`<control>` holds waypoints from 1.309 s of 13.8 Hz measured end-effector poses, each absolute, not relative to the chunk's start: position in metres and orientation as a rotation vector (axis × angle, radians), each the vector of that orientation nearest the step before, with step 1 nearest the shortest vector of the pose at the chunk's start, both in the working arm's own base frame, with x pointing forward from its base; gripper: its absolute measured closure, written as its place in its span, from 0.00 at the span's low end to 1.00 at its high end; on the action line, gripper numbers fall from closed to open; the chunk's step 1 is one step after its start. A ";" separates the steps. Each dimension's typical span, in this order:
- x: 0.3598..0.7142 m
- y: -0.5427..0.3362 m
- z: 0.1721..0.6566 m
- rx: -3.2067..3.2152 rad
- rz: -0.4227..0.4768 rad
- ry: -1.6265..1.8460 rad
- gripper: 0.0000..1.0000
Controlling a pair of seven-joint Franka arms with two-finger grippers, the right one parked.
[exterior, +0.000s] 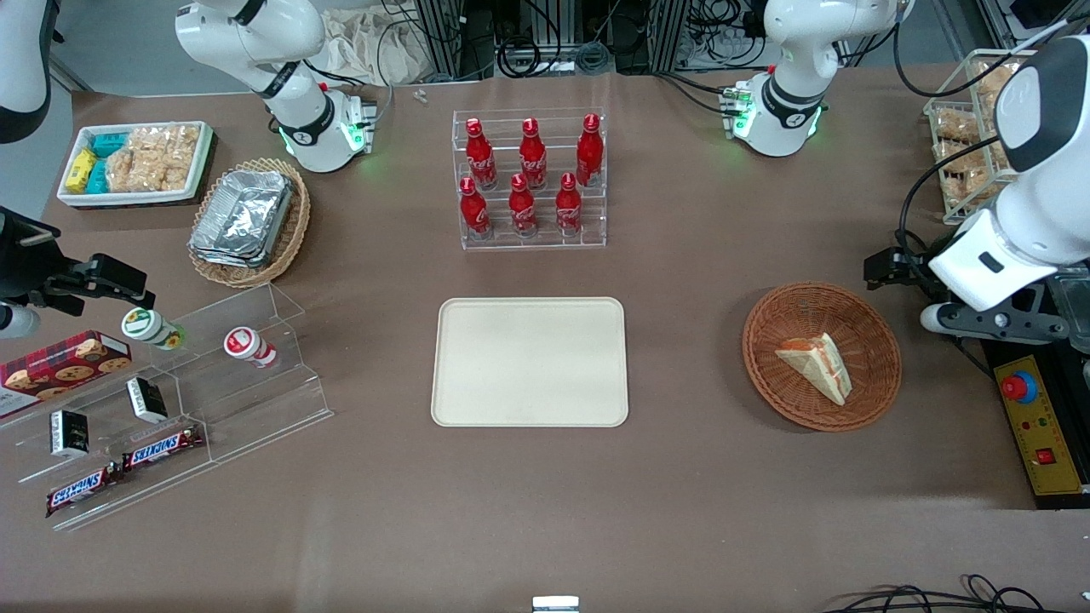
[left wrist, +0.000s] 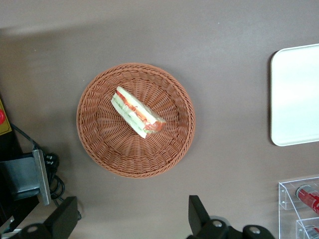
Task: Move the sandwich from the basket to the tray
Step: 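Lower the open left gripper over the sandwich in the wicker basket, then close the left gripper on the wrapped sandwich's edge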
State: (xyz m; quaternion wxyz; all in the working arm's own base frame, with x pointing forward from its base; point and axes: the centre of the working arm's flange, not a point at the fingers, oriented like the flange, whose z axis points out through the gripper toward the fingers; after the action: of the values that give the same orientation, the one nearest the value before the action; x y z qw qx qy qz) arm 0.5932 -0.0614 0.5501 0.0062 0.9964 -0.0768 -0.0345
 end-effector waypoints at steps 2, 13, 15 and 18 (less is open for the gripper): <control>0.599 -0.061 0.545 3.117 -0.095 -0.237 0.00; 0.626 -0.060 0.423 3.141 -0.029 0.434 0.00; 0.617 -0.058 0.385 3.112 -0.024 0.684 0.00; 0.606 -0.055 0.352 3.093 -0.058 0.799 0.00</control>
State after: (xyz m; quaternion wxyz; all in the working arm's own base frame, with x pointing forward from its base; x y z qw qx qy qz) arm 0.6059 -0.0547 0.3520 -0.0269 0.9677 0.2499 -0.0180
